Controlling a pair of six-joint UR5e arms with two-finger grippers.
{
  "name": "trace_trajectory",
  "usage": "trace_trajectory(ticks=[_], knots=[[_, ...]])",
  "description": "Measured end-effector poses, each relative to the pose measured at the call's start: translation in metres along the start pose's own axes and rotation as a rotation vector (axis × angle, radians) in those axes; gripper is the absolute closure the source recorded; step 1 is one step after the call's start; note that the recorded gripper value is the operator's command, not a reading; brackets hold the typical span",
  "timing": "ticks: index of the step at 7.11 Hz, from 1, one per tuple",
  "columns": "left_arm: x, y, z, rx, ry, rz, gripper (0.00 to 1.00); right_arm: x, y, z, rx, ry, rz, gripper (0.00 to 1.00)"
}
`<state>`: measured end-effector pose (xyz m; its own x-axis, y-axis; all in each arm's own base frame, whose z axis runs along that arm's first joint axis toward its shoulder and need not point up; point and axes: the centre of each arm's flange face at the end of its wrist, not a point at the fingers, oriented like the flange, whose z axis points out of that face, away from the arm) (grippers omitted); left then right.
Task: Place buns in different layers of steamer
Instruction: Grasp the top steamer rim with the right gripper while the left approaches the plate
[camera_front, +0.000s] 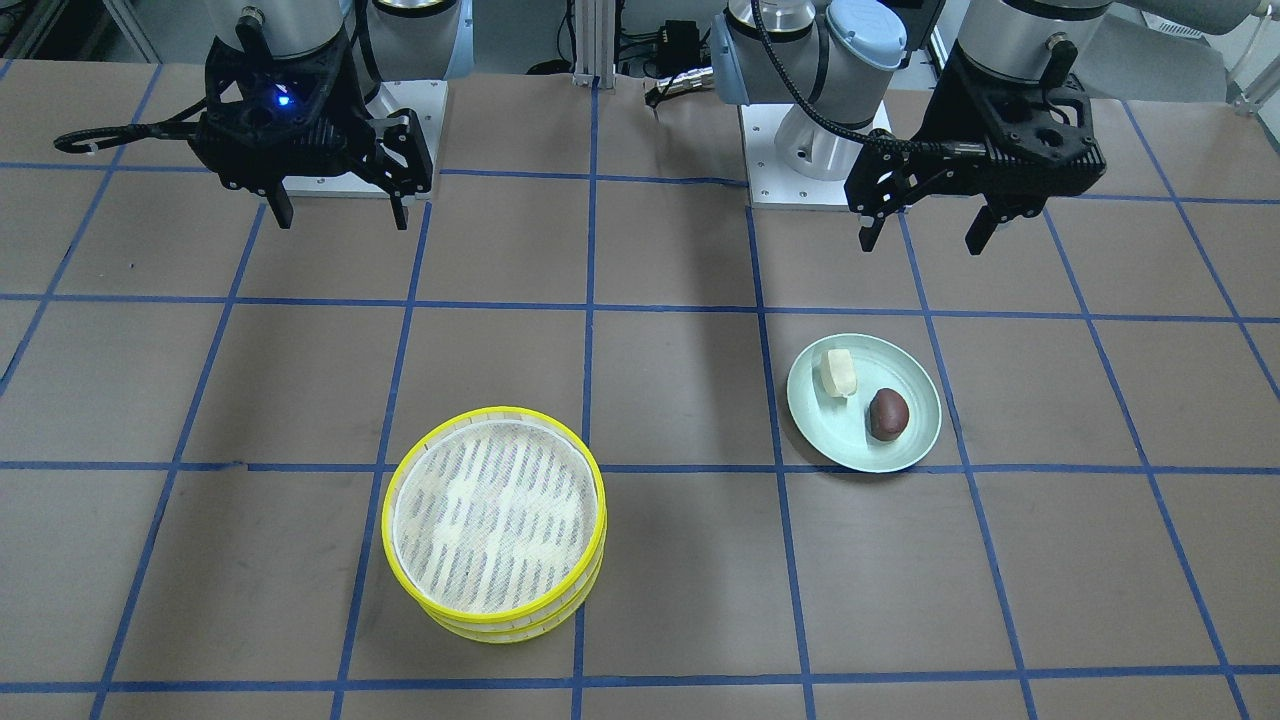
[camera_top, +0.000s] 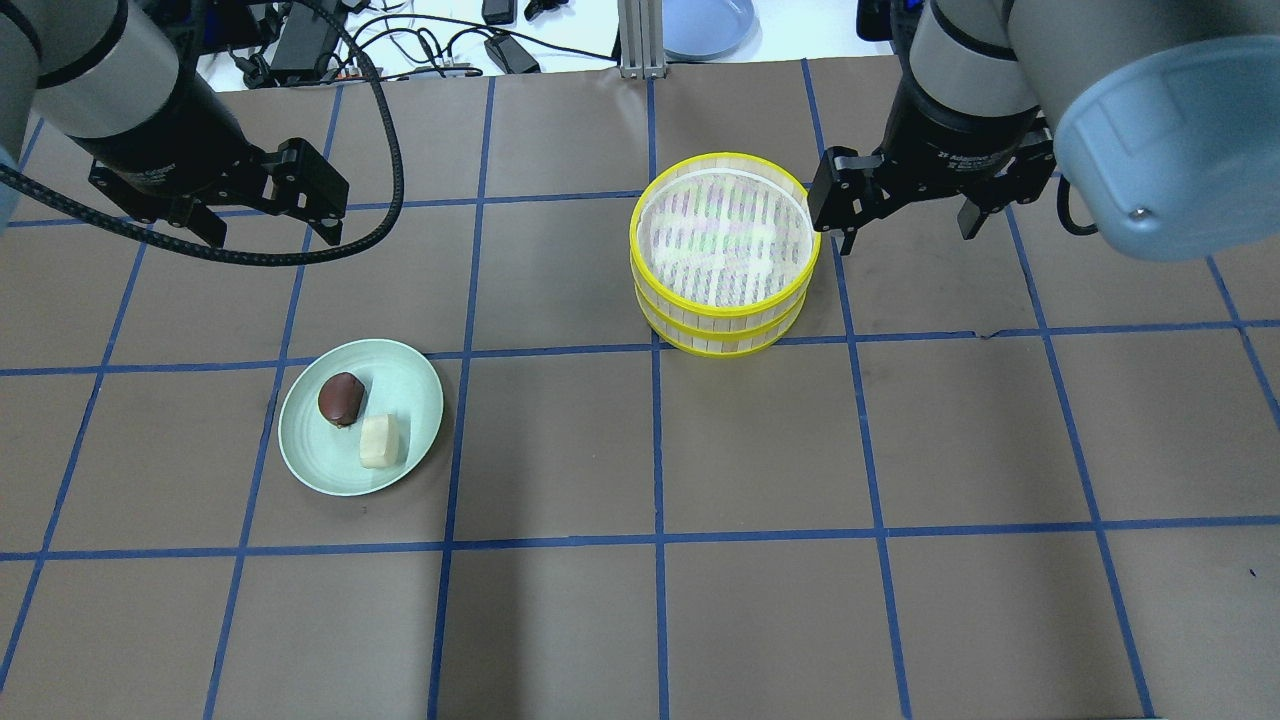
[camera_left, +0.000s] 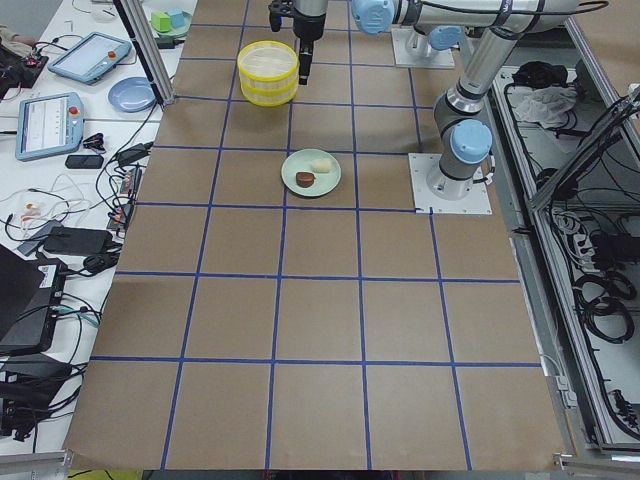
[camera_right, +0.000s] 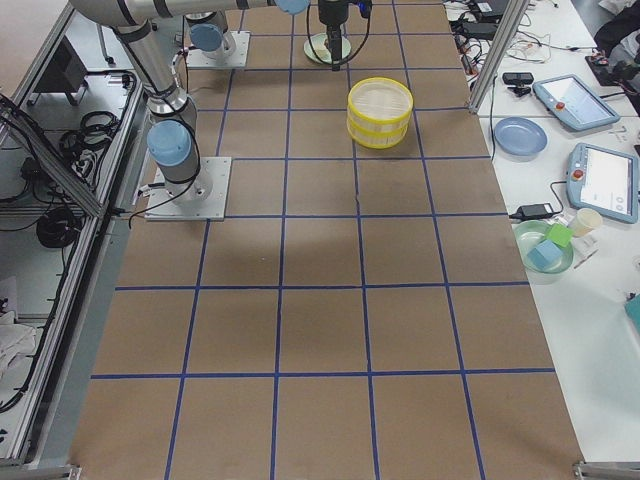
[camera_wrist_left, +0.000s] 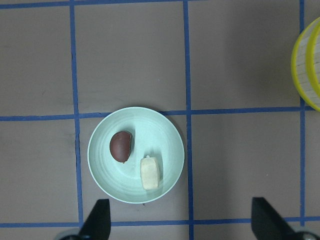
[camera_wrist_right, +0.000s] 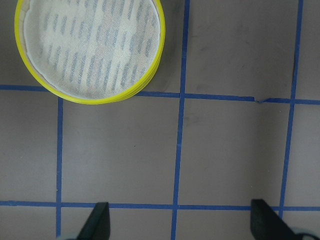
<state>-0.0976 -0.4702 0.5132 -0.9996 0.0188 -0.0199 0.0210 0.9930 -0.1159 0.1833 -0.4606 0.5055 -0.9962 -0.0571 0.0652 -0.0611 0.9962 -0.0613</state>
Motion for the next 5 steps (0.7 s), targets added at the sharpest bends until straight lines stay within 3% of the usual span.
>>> trace_trajectory(ticks=[5], knots=[[0.0001,0.0059,0.0007,-0.024,0.001,0.000,0.00,-0.0025,0.0019,-0.0017,0.003,-0.002,-0.005,0.00]])
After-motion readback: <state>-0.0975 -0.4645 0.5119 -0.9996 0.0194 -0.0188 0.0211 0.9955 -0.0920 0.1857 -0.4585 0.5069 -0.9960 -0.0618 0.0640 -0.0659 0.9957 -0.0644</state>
